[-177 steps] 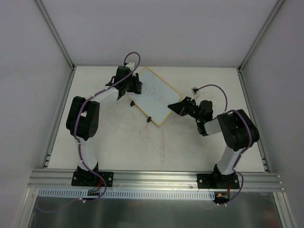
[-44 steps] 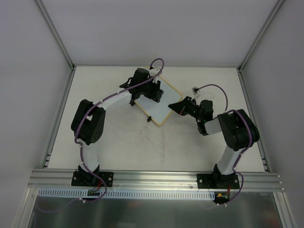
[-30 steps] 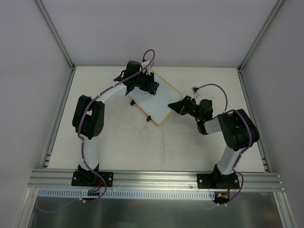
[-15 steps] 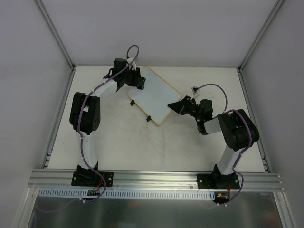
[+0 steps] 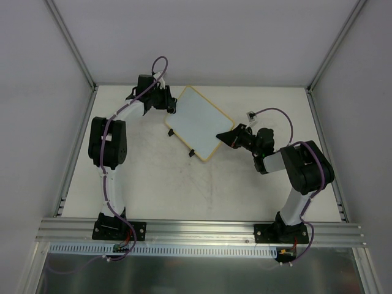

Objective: Erase the whiteboard

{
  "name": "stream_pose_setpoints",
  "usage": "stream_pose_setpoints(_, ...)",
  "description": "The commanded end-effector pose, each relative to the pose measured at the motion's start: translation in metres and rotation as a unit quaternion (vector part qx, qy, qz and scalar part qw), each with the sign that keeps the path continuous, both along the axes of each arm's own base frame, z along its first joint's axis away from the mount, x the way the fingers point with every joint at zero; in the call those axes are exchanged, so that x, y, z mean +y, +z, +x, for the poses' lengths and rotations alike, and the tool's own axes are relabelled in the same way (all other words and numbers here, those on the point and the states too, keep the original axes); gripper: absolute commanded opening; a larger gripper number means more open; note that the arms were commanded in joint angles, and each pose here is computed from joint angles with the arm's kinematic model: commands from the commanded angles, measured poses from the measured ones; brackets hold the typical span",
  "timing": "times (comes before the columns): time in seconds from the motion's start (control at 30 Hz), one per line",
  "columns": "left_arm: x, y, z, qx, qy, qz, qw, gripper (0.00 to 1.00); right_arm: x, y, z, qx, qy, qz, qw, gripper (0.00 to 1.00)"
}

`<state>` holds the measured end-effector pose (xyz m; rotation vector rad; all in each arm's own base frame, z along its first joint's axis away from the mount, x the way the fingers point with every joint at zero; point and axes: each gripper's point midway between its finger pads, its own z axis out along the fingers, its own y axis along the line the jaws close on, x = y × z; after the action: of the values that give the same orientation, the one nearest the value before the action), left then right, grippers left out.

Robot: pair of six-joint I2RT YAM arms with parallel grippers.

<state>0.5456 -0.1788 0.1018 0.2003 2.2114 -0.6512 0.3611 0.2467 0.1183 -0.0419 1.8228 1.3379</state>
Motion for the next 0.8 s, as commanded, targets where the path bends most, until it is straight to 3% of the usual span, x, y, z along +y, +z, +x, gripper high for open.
stream_pose_setpoints(0.0, -0.022, 0.012, -0.008, -0.004, -0.024, 0.001, 1.000, 0.00, 0.022, 0.075, -0.018, -0.167, 0.072, 0.048, 0.982, 0.00)
stream_pose_setpoints(0.1, -0.033, 0.024, -0.012, -0.019, -0.032, 0.005, 0.999, 0.00, 0.022, 0.075, -0.017, -0.166, 0.070, 0.048, 0.982, 0.00)
stream_pose_setpoints(0.37, -0.064, 0.045, -0.015, -0.087, -0.026, 0.095, 0.991, 0.00, 0.022, 0.074, -0.016, -0.165, 0.072, 0.049, 0.983, 0.00)
stream_pose_setpoints(0.77, -0.119, 0.019, -0.043, -0.066, -0.087, 0.087, 0.990, 0.00, 0.022, 0.077, -0.017, -0.167, 0.073, 0.050, 0.982, 0.00)
